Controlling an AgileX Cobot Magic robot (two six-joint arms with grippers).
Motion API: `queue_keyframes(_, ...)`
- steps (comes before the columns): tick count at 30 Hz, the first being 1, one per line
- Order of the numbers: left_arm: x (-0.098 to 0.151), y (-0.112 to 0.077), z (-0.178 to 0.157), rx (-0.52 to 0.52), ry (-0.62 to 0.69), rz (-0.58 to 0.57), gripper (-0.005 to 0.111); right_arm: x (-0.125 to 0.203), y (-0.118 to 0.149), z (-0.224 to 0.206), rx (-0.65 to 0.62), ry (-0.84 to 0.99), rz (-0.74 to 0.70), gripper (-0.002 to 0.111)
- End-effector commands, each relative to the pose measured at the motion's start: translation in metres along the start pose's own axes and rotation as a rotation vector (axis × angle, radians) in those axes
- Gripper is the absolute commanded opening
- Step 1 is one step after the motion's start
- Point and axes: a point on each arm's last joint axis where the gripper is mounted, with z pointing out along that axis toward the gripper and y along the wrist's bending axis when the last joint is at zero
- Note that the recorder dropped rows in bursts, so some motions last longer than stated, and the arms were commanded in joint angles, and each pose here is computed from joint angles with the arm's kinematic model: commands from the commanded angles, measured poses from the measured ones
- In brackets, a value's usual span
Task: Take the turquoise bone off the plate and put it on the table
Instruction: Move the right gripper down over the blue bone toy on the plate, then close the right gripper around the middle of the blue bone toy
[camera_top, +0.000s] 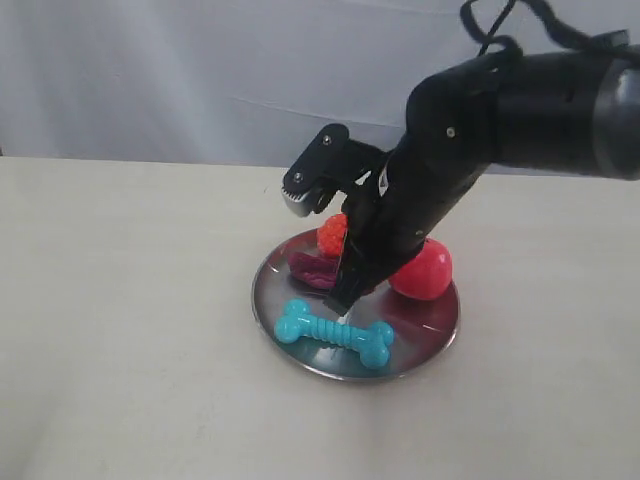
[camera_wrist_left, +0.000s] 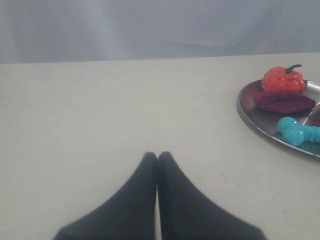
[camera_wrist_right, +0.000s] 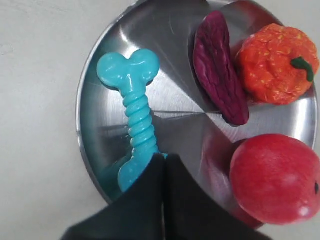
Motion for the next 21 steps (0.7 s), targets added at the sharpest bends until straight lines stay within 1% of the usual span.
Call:
queue_keyframes(1, 0.001, 0.000, 0.000, 0.002, 0.001, -0.001, 0.000, -0.004, 0.000, 0.023, 0.001, -0.004, -0.017, -0.001)
queue_keyframes(4, 0.001, 0.000, 0.000, 0.002, 0.001, -0.001, 0.000, 0.000, 0.003, 0.041, -0.018, 0.035, -0.019, -0.001)
queue_keyframes(8, 0.001, 0.000, 0.000, 0.002, 0.001, -0.001, 0.000, 0.000, 0.003, 0.043, -0.019, 0.036, -0.014, -0.001)
queue_keyframes(10, 0.001, 0.000, 0.000, 0.002, 0.001, -0.001, 0.000, 0.000, 0.003, 0.043, -0.017, 0.033, 0.018, -0.001)
queue_keyframes(18, 0.001, 0.000, 0.000, 0.002, 0.001, -0.001, 0.000, -0.001, 0.003, 0.043, -0.016, 0.030, 0.012, 0.000)
queue_keyframes(20, 0.001, 0.000, 0.000, 0.002, 0.001, -0.001, 0.000, -0.001, 0.003, 0.043, -0.015, 0.028, 0.012, 0.004)
queue_keyframes(21, 0.001, 0.000, 0.000, 0.002, 0.001, -0.001, 0.000, -0.001, 0.003, 0.043, -0.014, 0.026, 0.012, 0.009)
